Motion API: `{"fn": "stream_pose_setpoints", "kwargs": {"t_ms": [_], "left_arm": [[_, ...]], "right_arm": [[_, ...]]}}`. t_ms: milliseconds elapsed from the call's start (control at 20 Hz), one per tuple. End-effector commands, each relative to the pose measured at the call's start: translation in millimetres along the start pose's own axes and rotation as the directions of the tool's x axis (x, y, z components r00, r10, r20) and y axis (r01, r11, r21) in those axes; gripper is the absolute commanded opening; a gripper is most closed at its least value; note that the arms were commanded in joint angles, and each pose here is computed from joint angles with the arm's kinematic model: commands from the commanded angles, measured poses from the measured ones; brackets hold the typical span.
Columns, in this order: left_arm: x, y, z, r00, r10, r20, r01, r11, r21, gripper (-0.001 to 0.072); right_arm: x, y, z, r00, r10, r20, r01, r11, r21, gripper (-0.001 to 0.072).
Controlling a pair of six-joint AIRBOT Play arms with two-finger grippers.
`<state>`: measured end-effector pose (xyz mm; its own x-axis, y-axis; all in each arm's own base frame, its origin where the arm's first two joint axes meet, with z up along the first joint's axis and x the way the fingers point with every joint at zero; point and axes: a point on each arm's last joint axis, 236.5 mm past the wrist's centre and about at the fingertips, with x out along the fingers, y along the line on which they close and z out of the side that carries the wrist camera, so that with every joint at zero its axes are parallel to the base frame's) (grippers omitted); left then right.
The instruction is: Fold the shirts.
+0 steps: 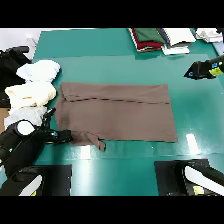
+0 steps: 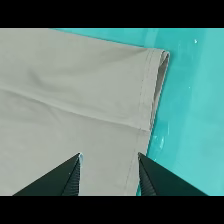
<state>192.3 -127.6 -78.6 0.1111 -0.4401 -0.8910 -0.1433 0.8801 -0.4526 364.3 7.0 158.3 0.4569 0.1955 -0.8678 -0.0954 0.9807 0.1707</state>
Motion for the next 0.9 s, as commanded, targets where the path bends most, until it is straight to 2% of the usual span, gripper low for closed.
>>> {"fn": "stream_pose_setpoints", "kwargs": {"t_ms": [0, 150, 300, 350, 400, 450, 550, 650, 700, 800, 850], "left_arm": [[0.6, -9.7, 6.0, 0.999, -0.027, 0.032, 0.027, 1.0, 0.0, 0.0027], [-17.0, -14.3, 12.2, 1.0, 0.005, 0.02, -0.007, 0.998, 0.069, 0.0025], [-38.5, -17.8, 27.0, 0.998, 0.048, 0.049, -0.055, 0.986, 0.158, 0.0025], [-42.3, -21.2, 31.5, 0.997, 0.043, 0.063, -0.053, 0.985, 0.164, 0.0025], [-44.7, -24.3, 36.2, 0.996, 0.036, 0.08, -0.049, 0.985, 0.166, 0.0025], [-45.3, -25.6, 39.7, 0.995, 0.031, 0.094, -0.047, 0.985, 0.166, 0.0025], [-45.5, -26.1, 41.8, 0.994, 0.029, 0.103, -0.046, 0.985, 0.166, 0.0025], [-45.5, -26.1, 41.4, 0.994, 0.029, 0.101, -0.046, 0.985, 0.166, 0.0025], [-45.5, -26.0, 41.6, 0.994, 0.029, 0.102, -0.046, 0.985, 0.166, 0.0025], [-45.5, -26.0, 41.4, 0.994, 0.03, 0.101, -0.046, 0.985, 0.166, 0.0025], [-45.5, -26.0, 41.7, 0.994, 0.029, 0.103, -0.046, 0.985, 0.166, 0.0025]], "right_arm": [[-3.4, -0.5, -13.1, 0.999, -0.003, -0.044, 0.003, 1.0, 0.0, 0.0411], [12.7, -22.8, -57.6, 0.99, -0.007, -0.144, 0.021, 0.996, 0.092, 0.0411], [40.8, -56.5, -144.4, 0.954, 0.022, -0.299, 0.067, 0.956, 0.285, 0.0412], [51.7, -63.2, -179.4, 0.935, 0.053, -0.352, 0.082, 0.93, 0.357, 0.0439], [62.0, -65.0, -211.0, 0.914, 0.09, -0.396, 0.089, 0.906, 0.414, 0.0567], [74.5, -60.6, -239.8, 0.894, 0.141, -0.426, 0.089, 0.875, 0.476, 0.0601], [96.2, -43.0, -276.8, 0.862, 0.238, -0.447, 0.055, 0.833, 0.55, 0.0592], [112.2, -26.9, -290.3, 0.854, 0.289, -0.433, 0.023, 0.81, 0.586, 0.05], [117.9, -21.5, -291.4, 0.855, 0.298, -0.424, 0.011, 0.808, 0.589, 0.0498], [123.6, -15.0, -293.5, 0.851, 0.287, -0.44, 0.003, 0.835, 0.551, 0.0437], [125.4, -12.4, -292.0, 0.851, 0.28, -0.444, -0.002, 0.848, 0.53, 0.0437]]}}
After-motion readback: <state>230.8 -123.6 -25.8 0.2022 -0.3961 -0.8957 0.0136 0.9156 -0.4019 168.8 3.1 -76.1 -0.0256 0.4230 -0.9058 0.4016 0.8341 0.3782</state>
